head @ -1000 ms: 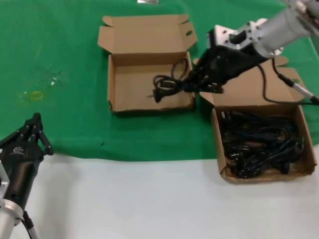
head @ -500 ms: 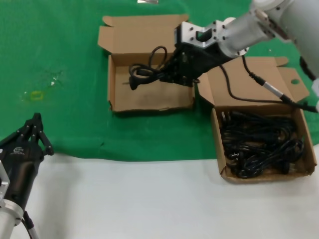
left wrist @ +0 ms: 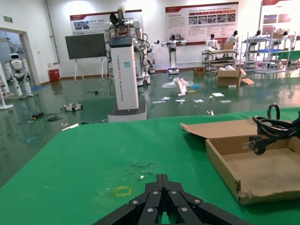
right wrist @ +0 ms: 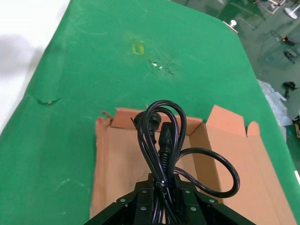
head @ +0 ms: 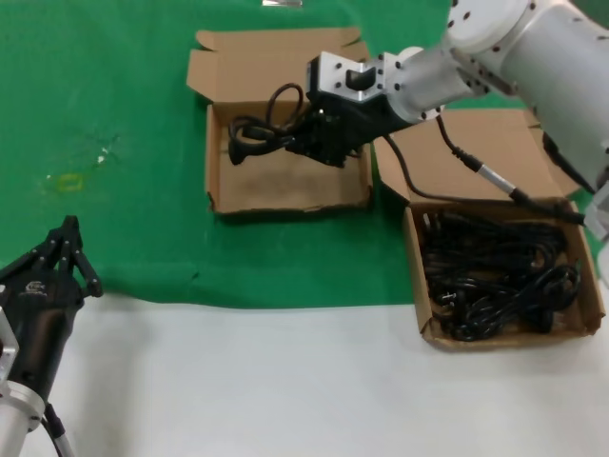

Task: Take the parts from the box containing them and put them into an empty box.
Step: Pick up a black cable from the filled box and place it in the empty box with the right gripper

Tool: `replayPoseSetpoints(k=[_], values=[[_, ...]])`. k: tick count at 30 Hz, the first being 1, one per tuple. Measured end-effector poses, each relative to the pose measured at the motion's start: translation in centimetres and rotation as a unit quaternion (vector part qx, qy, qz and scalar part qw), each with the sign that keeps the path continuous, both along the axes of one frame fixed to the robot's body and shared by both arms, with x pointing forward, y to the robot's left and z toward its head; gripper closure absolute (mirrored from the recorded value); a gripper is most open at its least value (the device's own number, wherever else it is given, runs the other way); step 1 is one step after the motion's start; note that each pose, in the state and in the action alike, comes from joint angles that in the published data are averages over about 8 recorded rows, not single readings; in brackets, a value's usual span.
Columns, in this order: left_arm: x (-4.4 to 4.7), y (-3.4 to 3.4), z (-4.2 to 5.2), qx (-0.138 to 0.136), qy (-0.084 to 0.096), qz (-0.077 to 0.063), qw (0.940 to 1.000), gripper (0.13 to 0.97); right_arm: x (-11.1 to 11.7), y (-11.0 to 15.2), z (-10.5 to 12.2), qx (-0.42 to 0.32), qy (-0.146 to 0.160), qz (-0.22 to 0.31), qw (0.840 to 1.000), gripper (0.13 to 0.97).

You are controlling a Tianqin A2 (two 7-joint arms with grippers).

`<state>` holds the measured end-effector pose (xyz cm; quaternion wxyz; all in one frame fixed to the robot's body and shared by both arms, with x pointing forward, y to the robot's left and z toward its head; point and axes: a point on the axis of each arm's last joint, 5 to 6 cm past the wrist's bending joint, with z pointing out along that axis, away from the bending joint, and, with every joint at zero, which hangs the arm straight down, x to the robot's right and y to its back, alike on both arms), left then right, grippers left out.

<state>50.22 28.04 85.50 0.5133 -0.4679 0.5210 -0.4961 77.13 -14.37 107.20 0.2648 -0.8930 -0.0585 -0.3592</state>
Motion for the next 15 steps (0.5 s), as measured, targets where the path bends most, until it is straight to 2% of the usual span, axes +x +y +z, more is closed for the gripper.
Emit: replayPoseSetpoints(k=[15], values=[[0.00, 0.00, 0.00, 0.000, 0.000, 0.000, 1.0000, 0.953, -0.2, 1.4, -2.6, 0.002, -0.021, -0.003, 1.000, 0.878]])
